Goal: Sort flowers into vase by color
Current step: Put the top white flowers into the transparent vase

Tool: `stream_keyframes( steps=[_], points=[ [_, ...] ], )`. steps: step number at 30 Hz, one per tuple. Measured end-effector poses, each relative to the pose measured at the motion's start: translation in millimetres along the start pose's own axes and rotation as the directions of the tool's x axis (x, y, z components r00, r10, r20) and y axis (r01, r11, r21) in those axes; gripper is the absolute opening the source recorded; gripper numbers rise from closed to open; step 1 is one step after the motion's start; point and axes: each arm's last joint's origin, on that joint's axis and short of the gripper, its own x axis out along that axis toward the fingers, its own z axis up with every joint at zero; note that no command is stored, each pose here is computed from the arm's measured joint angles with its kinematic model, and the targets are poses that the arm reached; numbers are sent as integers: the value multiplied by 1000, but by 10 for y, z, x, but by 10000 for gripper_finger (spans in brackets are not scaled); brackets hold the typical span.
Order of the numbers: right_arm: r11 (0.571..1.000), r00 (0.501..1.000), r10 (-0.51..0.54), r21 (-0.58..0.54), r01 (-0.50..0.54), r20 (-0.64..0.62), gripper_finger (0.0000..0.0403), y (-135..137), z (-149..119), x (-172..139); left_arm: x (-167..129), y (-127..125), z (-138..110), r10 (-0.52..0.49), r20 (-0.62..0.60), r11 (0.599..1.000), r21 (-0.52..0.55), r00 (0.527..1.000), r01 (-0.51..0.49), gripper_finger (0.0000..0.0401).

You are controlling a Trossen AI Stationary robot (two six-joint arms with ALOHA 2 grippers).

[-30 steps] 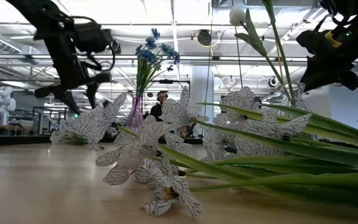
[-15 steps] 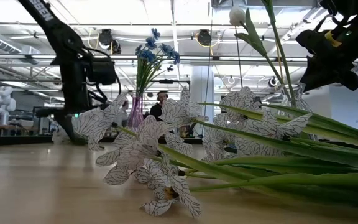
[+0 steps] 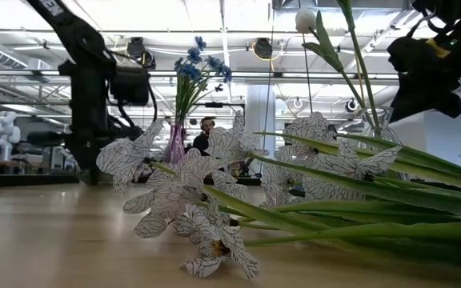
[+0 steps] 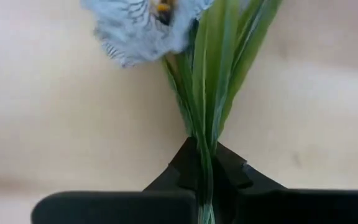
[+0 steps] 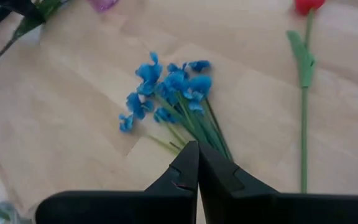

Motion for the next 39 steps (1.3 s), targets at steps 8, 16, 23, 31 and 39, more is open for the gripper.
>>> stream_keyframes(
  steps=[8, 16, 23, 31, 39],
  points=[
    [998, 1000, 13, -59, -14, -18, 0, 3, -6, 0, -202, -42, -599, -54, 143, 997, -44, 988, 61, 16],
    [985, 999, 23, -169, -29, -38, 0, 4, -13, -1, -797, -274, -1087, -366, 390, 930, 124, 845, 346, 16],
    [990, 997, 32, -136, -41, -63, 0, -7, 12, -70, -1491, -514, -1289, -563, 538, 826, 357, 627, 436, 15],
    [965, 986, 164, -208, -159, 8, 0, 89, 322, -470, -2158, -752, -1424, -736, 551, 673, 656, 392, 342, 15],
    [893, 909, 363, -355, -276, 205, 0, 290, 742, -905, -2610, -987, -1433, -860, 495, 509, 823, 121, 253, 15]
  ],
)
